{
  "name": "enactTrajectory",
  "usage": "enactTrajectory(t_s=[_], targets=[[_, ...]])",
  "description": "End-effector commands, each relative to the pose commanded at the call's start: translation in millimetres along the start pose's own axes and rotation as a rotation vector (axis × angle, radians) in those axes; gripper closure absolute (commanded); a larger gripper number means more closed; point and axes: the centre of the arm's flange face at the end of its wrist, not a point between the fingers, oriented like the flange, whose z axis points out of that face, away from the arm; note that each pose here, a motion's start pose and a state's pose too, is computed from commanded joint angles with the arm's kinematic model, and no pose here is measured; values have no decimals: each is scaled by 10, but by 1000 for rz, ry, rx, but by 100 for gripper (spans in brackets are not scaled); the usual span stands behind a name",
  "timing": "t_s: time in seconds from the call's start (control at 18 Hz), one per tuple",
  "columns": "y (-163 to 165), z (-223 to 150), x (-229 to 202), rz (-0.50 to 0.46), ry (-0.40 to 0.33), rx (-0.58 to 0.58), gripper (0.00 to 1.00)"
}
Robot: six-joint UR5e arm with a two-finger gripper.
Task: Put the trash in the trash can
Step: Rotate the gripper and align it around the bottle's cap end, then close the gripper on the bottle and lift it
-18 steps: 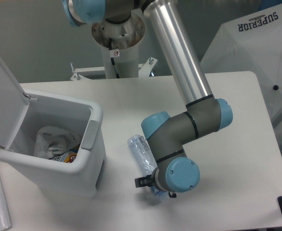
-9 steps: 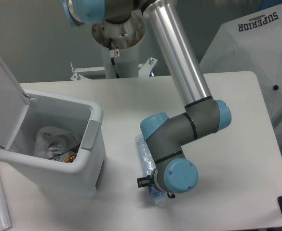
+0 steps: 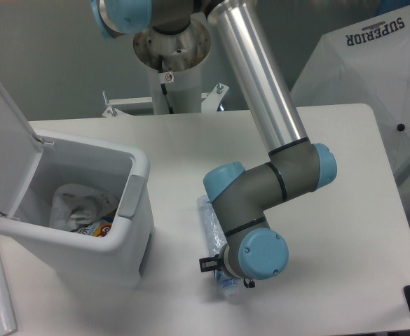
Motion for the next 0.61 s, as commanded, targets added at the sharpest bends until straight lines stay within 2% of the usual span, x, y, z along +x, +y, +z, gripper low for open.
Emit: enactTrajectory(t_s=[0.28, 0.61], targets=[[92, -328, 23, 17, -6, 54, 49], [102, -786, 82, 32, -18, 230, 49]])
